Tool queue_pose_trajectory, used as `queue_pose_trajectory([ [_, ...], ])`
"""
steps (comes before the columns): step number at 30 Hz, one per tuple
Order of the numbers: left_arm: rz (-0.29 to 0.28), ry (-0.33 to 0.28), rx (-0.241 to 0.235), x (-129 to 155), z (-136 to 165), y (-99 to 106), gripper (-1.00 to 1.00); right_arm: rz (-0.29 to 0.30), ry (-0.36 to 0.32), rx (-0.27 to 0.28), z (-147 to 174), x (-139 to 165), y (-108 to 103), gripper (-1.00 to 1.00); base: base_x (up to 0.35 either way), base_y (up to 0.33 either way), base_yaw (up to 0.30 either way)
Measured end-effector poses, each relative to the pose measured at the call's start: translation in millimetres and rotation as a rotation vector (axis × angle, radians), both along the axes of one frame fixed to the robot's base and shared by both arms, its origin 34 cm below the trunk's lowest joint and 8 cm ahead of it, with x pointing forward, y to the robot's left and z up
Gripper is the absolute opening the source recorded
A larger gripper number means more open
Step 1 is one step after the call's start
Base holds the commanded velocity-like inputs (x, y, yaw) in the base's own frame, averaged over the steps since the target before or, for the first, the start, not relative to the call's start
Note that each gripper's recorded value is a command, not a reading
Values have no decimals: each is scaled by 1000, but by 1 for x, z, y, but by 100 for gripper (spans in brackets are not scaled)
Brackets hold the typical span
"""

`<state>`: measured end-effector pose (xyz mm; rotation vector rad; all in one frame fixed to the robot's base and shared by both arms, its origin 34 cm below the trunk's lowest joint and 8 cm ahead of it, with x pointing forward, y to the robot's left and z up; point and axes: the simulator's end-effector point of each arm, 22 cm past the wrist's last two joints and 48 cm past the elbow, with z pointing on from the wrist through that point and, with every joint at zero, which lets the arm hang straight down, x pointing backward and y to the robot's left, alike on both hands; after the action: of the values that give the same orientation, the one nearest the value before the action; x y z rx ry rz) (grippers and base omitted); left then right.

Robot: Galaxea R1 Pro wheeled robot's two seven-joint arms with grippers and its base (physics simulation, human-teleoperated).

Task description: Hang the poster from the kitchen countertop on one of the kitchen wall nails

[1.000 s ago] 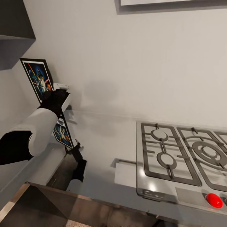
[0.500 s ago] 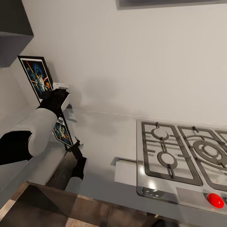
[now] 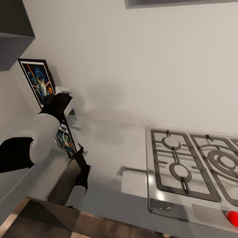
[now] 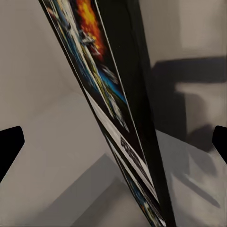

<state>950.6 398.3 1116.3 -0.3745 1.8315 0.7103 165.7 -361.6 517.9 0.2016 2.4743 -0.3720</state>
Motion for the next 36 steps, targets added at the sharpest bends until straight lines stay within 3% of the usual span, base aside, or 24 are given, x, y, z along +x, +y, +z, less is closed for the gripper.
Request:
queue_pose_trajectory([
  [11,4,-7,1,0,3,3,100,0,0,0,0,0,0,100,18,1,-81],
  [19,24,-44,5,-3,20,17,100,0,0,0,0,0,0,100,1,0,-10],
  [36,41,-29,12,-3,11,29,100,0,9,-1,0,-2,-1,100,0,0,0],
])
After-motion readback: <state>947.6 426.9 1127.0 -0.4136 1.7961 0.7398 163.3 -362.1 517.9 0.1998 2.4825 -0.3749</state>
